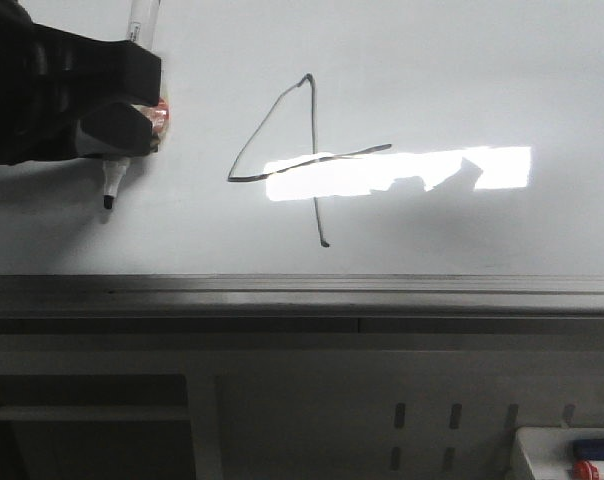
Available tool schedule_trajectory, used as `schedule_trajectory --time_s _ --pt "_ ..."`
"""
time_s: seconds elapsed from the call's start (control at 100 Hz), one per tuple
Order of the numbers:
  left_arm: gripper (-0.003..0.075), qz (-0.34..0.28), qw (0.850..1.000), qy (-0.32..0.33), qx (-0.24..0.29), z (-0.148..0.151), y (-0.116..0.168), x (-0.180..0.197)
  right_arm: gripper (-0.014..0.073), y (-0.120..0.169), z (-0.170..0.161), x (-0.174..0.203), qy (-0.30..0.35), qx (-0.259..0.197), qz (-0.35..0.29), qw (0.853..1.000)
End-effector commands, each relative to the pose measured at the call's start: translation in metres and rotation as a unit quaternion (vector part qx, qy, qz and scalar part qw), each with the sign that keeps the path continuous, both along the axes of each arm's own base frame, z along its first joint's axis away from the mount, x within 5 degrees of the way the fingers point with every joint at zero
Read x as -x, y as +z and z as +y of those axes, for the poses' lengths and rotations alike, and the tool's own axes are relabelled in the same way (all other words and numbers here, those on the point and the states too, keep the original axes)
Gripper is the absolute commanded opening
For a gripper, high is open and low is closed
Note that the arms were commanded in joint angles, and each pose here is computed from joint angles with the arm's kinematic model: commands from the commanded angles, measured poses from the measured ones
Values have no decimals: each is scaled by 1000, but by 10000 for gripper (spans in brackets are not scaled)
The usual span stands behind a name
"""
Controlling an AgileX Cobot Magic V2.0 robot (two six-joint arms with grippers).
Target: Write number 4 on whiteboard
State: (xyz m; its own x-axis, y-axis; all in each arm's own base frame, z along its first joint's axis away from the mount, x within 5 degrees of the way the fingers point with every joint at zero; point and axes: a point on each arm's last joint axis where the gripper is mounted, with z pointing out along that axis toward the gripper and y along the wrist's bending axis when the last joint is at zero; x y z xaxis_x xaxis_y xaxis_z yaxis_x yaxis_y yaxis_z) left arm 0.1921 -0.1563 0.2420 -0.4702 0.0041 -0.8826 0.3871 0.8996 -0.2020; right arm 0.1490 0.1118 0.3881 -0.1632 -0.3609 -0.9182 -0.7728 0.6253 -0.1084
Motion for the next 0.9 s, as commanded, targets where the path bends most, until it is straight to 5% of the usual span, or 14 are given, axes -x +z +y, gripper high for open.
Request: schedule_trajectory --time_s 0.0,0.12,0.25,0.36,0.54,0.75,0.89 --pt "-19 -33 999 36 13 2 11 -8 -64 13 -2 -2 -19 -32 -28 999" --pt "31 -25 999 43 21 3 10 -8 -64 13 -2 -1 -19 -32 -27 999" --pt "267 -16 998 58 32 4 10 -8 -64 13 -2 -1 -19 -32 -27 999" --pt "386 -15 997 69 37 6 10 -9 -64 13 -2 -1 -18 -35 -26 999" --pt "405 -22 996 75 36 7 11 -10 -64 14 -2 -1 -19 -38 -26 999" --pt "541 -26 996 77 38 8 13 -10 -64 14 -2 -2 -20 -39 -27 999" --pt "554 -43 994 77 58 12 26 -5 -64 16 -3 -2 -26 -44 -35 998"
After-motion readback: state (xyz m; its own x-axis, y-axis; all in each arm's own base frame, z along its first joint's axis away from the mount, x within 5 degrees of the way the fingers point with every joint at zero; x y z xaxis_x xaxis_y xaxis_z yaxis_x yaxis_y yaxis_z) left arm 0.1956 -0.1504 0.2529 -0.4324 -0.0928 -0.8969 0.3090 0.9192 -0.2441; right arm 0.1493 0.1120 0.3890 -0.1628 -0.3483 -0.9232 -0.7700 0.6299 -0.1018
